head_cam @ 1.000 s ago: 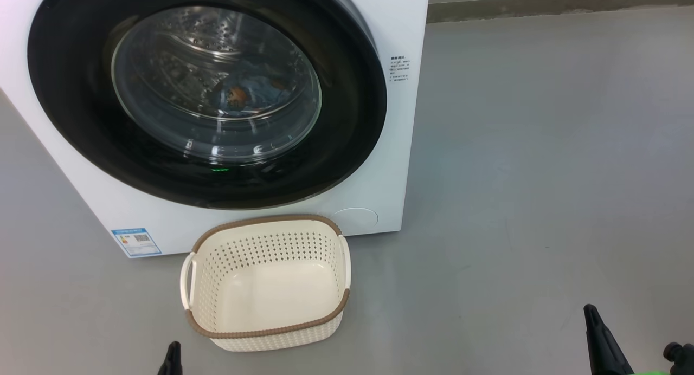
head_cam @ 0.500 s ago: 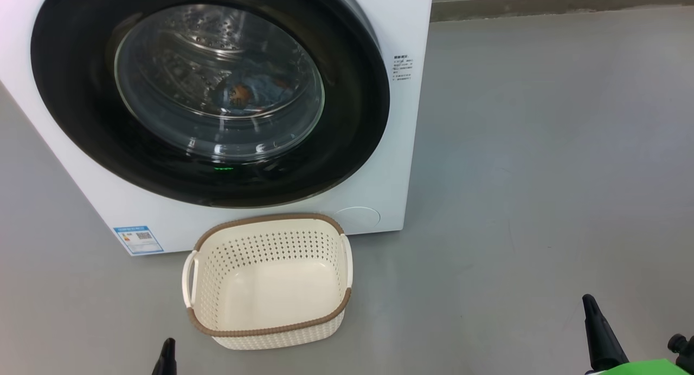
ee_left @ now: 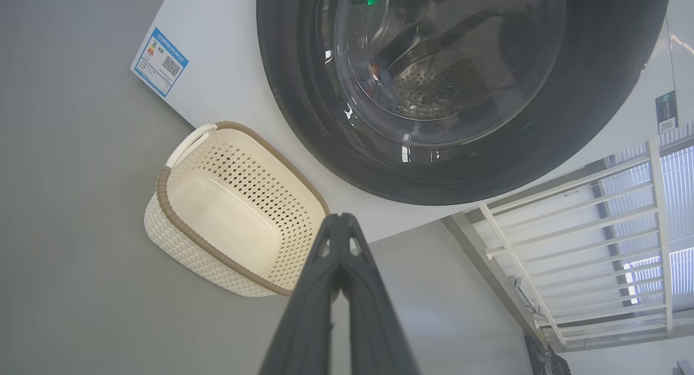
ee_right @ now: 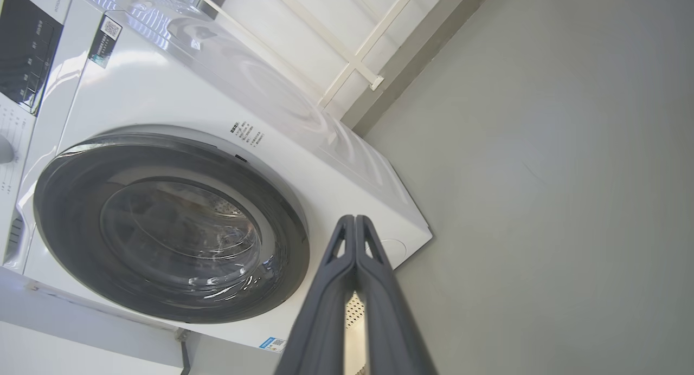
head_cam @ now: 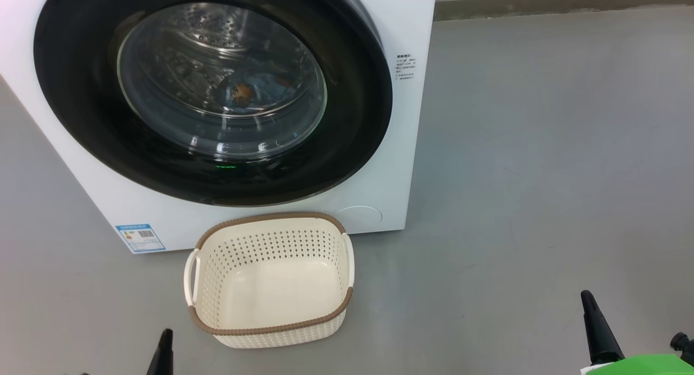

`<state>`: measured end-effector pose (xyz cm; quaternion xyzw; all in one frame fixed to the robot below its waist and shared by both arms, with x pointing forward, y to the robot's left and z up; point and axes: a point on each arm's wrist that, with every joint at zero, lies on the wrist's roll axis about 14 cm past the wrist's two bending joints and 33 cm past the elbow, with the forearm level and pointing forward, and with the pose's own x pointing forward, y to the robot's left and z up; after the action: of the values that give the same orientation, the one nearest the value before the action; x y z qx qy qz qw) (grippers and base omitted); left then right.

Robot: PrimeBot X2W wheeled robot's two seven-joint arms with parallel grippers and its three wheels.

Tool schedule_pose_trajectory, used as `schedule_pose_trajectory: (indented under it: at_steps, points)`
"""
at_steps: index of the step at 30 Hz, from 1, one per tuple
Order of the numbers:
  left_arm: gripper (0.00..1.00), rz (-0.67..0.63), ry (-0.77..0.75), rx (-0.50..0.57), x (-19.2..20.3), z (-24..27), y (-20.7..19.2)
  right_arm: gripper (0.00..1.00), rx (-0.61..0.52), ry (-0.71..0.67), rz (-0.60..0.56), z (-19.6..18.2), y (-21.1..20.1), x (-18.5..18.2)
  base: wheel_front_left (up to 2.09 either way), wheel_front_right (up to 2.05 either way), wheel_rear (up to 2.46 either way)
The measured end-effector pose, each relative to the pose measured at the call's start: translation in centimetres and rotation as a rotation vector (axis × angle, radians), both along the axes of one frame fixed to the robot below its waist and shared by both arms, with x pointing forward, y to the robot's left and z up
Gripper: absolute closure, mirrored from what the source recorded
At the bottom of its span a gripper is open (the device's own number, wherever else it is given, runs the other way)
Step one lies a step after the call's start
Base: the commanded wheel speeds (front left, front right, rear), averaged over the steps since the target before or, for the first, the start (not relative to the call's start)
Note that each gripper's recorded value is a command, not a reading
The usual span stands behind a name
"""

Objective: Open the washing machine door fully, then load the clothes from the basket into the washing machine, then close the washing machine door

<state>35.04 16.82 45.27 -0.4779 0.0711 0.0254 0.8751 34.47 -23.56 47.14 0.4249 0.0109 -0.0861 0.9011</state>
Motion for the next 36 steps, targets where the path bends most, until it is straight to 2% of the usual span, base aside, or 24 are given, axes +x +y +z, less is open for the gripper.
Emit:
schedule_pose_trajectory:
  at_steps: [36]
  points:
    - [1.0,0.051,-0.022,-0.35,1.7,1.6,1.1,1.0,0.416,-0.041,0.02,0.4,1.5,1.9,0.0,0.0,0.0]
